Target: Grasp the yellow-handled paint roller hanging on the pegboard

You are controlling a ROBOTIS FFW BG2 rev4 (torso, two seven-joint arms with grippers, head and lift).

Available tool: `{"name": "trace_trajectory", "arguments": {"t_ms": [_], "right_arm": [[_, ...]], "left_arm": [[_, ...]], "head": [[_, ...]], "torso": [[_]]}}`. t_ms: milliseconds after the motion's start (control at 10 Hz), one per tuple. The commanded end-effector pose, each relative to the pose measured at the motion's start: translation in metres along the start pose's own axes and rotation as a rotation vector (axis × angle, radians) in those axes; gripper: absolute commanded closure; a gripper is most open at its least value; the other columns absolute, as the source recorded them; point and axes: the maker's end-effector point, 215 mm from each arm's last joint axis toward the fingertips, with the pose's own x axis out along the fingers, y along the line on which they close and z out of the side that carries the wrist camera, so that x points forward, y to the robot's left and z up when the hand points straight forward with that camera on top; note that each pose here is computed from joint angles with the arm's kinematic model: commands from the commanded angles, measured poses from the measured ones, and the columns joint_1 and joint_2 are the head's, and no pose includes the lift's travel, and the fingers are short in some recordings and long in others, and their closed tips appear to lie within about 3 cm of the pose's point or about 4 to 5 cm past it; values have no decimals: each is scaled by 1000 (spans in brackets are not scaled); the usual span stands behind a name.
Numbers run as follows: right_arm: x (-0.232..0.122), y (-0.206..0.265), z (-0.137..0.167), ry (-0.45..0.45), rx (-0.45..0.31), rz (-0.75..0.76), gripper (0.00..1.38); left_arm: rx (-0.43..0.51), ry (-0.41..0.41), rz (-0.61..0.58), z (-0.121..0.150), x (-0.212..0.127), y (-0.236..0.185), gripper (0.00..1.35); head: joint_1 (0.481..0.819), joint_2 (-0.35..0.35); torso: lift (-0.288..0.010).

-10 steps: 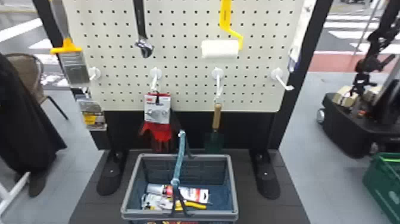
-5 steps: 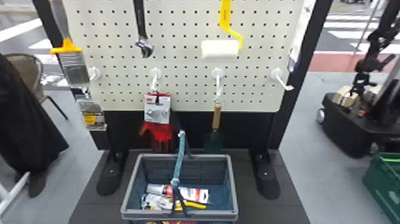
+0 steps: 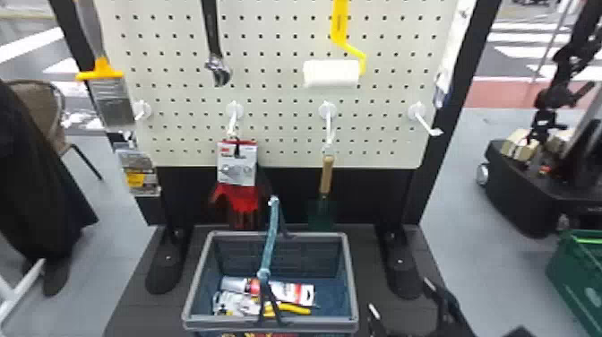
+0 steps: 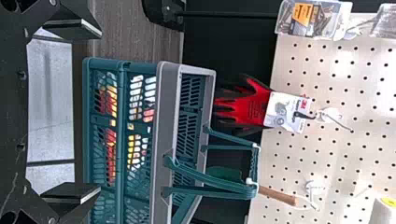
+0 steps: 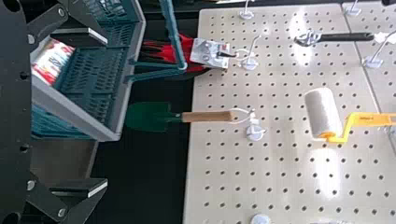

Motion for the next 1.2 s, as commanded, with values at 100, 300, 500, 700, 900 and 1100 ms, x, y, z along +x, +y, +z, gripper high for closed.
{"name": "trace_trajectory", "arguments": {"t_ms": [100, 300, 500, 700, 900, 1100], "right_arm": [[24, -47, 45, -35, -115, -7, 228], [44, -95, 105, -83, -245, -19, 226], [67, -109, 152, -148, -265, 7, 226], [81, -114, 172, -188, -197, 37, 229], [97, -110, 204, -223, -170, 100, 233], [103, -96, 240, -259, -175, 171, 234]], "left_arm": [[8, -1, -25, 2, 6, -6, 147], [20, -12, -69, 9, 19, -15, 148], [34, -18, -105, 15, 32, -23, 147], [43, -12, -120, 15, 36, -27, 148], [43, 1, -136, 12, 37, -33, 151], [47, -4, -169, 16, 45, -42, 151]], "head": [[549, 0], [549, 0], [549, 0], [549, 0], [549, 0], [549, 0]], "torso": [[-100], [-100], [-100], [-100], [-100], [-100]]}}
